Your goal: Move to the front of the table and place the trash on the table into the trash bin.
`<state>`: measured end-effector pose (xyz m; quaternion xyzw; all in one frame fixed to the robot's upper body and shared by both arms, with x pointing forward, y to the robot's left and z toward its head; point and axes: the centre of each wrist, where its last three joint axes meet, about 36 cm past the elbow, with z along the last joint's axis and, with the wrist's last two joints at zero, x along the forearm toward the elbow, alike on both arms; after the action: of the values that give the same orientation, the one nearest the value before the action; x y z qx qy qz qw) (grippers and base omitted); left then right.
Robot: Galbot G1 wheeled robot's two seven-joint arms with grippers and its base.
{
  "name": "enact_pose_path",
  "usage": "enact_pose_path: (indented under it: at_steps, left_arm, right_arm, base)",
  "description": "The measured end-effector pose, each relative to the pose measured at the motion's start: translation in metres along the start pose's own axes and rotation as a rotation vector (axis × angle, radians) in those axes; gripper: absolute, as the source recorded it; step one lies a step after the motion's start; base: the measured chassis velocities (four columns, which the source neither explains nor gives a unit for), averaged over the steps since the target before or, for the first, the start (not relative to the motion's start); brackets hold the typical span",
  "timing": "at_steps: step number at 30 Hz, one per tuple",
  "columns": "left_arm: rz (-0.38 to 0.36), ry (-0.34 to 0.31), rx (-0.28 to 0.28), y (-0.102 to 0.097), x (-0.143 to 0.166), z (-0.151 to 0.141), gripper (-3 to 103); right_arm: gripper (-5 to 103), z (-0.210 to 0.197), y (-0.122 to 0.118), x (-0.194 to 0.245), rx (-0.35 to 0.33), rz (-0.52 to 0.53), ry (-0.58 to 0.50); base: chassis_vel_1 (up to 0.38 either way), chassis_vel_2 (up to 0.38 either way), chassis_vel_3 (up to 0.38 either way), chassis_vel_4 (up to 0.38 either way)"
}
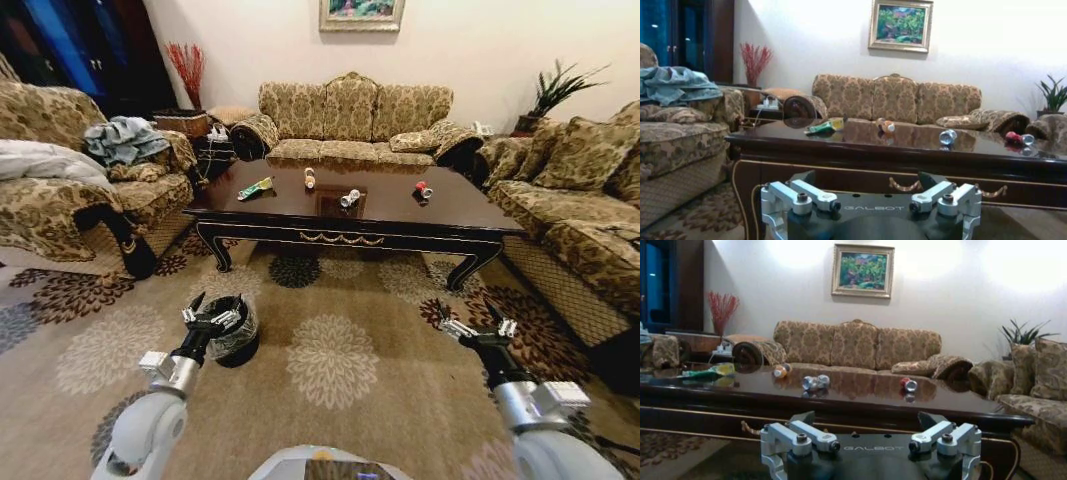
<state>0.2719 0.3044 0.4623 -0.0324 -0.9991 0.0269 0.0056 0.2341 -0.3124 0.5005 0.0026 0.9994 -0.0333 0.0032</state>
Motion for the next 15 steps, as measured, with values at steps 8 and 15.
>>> enact_pose_path:
  at_steps: [8,15]
  left_arm:
    - [-0.083,-0.032,-0.027,-0.012,0.007,-0.023,100]
    - [-0.122,-0.063,-0.032,-0.023,0.021,-0.036,100]
  right_arm:
    - [100,0.004,-0.006,-0.002,0.008,0.014,0.016]
    - [100,0.009,-0.013,-0.016,0.010,-0.024,0.005]
  base:
    - [0.000,0.000,0.000,0.000]
    - [0.000,0.000,0.000,0.000]
